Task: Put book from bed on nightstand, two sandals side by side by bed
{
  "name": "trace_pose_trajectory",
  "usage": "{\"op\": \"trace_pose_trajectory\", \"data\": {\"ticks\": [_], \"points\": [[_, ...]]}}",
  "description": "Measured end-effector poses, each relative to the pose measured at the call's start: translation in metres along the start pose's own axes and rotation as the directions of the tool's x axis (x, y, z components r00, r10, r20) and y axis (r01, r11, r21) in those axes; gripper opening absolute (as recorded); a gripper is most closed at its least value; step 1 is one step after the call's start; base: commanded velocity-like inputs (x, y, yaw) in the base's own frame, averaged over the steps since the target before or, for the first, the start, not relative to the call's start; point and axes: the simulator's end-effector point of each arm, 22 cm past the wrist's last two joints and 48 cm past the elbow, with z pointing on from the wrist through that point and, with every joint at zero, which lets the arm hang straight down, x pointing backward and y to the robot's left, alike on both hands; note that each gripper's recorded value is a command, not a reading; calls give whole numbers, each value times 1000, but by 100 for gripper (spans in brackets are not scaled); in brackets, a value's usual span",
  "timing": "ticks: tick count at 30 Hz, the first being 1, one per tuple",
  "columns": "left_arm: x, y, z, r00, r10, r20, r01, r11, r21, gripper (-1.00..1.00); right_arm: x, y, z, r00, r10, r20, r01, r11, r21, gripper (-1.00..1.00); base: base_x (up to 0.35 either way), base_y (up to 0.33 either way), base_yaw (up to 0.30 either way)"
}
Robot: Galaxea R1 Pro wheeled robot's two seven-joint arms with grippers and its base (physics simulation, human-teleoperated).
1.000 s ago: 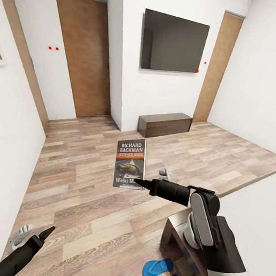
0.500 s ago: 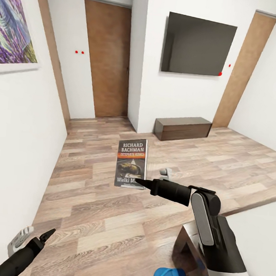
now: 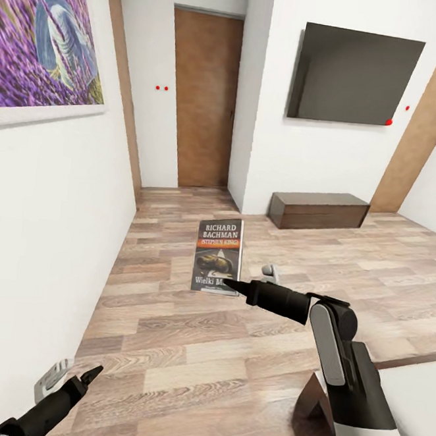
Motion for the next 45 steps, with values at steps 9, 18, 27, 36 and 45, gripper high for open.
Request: {"op": "trace_pose_trajectory", "data": {"ticks": [9, 18, 27, 36, 45], "points": [[11, -8, 7, 999, 31, -16, -31, 1000, 3, 100, -30, -28, -30, 994, 37, 100, -43, 997, 56, -100, 0, 0, 275], [14, -13, 8, 999, 40, -21, -39, 999, 10, 100, -42, -43, -45, 988, 50, 146, -64, 994, 93, -100, 0, 0, 275], [14, -15, 8, 999, 41, -20, -41, 999, 17, 100, -44, -44, -48, 987, 50, 154, -66, 993, 97, -100, 1, 0, 248], [14, -17, 8, 999, 43, -21, -42, 999, 22, 100, -49, -52, -59, 980, 69, 188, -91, 990, 108, -100, 129, 37, 68], [19, -21, 8, 998, 51, -32, -50, 998, 28, 100, -49, -55, -63, 978, 73, 197, -97, 989, 113, -100, 295, 25, 6]]}}
